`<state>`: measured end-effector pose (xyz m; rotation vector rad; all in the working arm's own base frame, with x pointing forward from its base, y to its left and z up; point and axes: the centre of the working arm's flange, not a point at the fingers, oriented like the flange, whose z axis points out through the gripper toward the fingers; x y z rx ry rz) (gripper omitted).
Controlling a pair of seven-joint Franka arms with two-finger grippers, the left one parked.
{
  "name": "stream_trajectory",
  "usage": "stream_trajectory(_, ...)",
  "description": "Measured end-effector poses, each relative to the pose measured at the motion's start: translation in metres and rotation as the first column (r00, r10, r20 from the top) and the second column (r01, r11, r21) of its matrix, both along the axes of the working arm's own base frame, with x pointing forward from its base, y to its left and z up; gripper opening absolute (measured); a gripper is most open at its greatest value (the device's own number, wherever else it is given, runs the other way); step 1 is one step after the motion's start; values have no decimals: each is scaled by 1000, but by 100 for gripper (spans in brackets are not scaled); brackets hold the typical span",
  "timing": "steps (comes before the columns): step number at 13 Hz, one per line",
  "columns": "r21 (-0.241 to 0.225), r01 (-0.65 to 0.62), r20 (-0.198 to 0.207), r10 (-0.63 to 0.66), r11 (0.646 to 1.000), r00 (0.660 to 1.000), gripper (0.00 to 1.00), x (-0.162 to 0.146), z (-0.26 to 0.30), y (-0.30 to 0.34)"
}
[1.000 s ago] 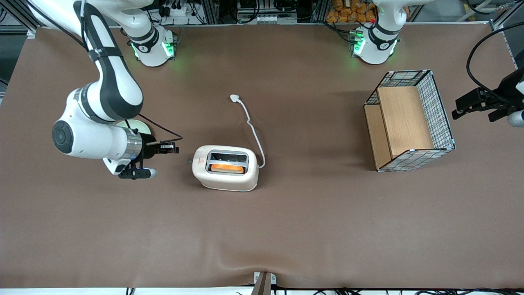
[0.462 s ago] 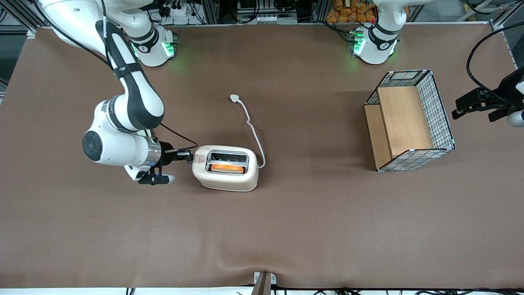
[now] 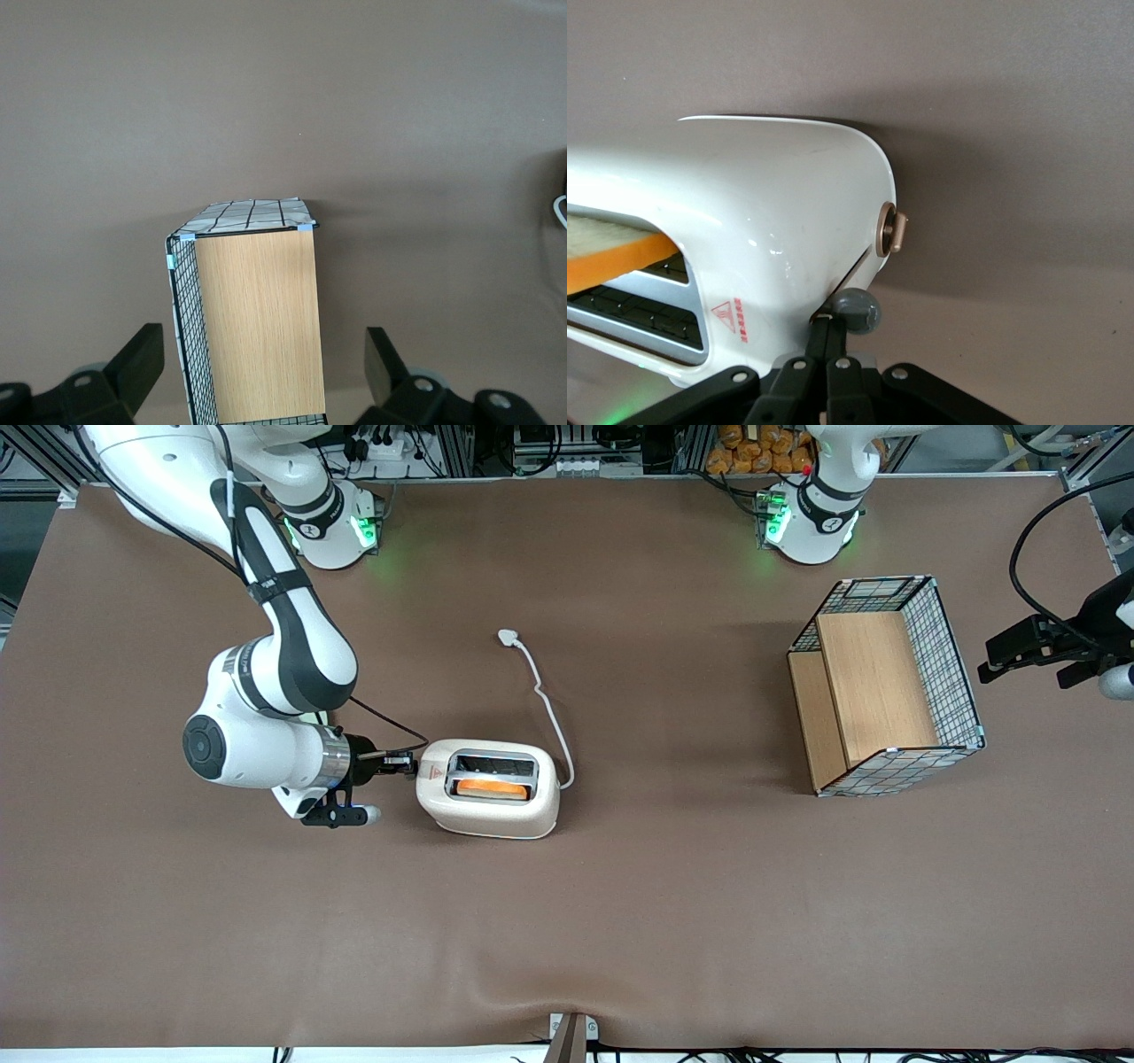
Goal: Press toaster button with right arm
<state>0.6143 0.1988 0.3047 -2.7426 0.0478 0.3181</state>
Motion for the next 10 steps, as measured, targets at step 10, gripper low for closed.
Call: stream_trajectory(10,100,60,-49,-55,993,997,1,6,-36,-21)
